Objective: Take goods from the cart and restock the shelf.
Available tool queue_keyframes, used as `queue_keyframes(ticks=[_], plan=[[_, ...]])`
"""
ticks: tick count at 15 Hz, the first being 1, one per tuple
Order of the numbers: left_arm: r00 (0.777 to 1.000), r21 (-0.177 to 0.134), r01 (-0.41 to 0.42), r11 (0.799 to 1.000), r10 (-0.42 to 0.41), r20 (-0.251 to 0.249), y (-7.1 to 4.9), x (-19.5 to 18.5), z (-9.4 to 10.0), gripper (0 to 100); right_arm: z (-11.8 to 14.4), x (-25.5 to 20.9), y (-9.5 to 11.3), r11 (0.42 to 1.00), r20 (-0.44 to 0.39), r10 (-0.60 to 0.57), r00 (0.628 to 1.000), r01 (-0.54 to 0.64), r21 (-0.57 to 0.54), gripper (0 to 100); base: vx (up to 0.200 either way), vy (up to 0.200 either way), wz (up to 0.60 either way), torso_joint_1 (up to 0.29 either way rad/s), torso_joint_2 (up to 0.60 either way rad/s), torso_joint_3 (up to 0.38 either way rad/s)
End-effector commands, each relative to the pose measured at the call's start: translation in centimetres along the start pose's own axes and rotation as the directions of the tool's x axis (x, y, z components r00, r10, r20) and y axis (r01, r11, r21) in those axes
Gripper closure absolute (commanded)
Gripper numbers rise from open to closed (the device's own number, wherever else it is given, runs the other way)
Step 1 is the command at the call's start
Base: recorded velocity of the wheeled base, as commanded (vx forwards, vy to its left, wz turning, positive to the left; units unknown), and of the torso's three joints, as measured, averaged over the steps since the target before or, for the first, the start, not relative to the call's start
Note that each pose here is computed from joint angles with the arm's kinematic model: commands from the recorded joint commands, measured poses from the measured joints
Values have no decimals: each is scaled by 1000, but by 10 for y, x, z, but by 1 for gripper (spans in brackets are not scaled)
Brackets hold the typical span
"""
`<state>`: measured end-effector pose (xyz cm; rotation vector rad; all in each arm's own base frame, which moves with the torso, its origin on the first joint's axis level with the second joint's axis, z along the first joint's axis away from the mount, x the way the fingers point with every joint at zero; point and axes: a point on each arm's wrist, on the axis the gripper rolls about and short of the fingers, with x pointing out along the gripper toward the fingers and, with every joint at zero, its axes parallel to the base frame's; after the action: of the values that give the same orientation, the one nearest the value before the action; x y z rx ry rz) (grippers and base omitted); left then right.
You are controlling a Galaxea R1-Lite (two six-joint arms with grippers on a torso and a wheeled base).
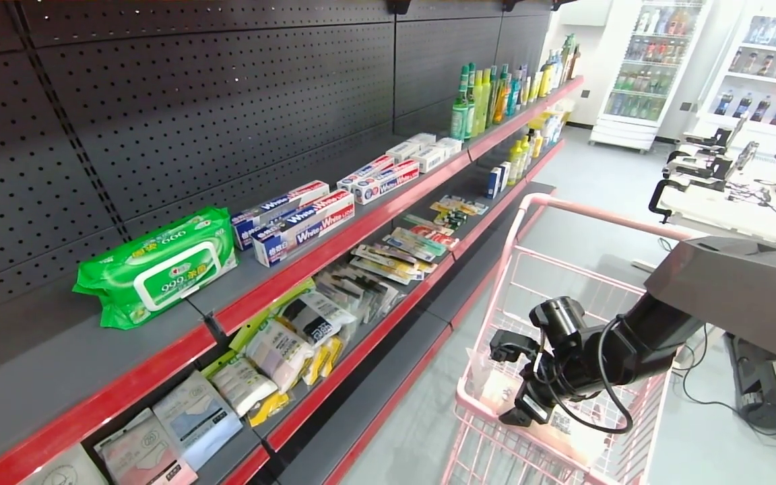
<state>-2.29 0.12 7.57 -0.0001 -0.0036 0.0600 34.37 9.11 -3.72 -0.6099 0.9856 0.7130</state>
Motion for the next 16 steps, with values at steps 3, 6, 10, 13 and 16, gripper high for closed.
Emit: queue_keyframes(ticks=[3, 6, 10, 13, 16], plan=[[1000, 0, -1, 1000, 1, -1, 0, 0, 0, 0, 1, 0, -5, 1000, 9, -11, 1000, 11, 7, 0, 0, 0, 0, -152, 347, 181], [1000, 0, -1, 1000, 1, -1, 0, 0, 0, 0, 3, 1, -12, 999, 39, 0, 999, -1, 33, 0, 0, 0, 0, -46, 111, 57], [1000, 0, -1, 1000, 1, -1, 0, 0, 0, 0, -4, -2, -24, 997, 87, 38, 995, -44, 68, 0, 0, 0, 0, 0, 0, 0], [1000, 0, -1, 1000, 1, -1, 0, 0, 0, 0, -9, 1, -37, 995, 88, 17, 996, -26, 101, 0, 0, 0, 0, 0, 0, 0], [1000, 0, -1, 1000, 1, -1, 0, 0, 0, 0, -15, 3, -45, 993, 87, 9, 996, -20, 120, 0, 0, 0, 0, 0, 0, 0]])
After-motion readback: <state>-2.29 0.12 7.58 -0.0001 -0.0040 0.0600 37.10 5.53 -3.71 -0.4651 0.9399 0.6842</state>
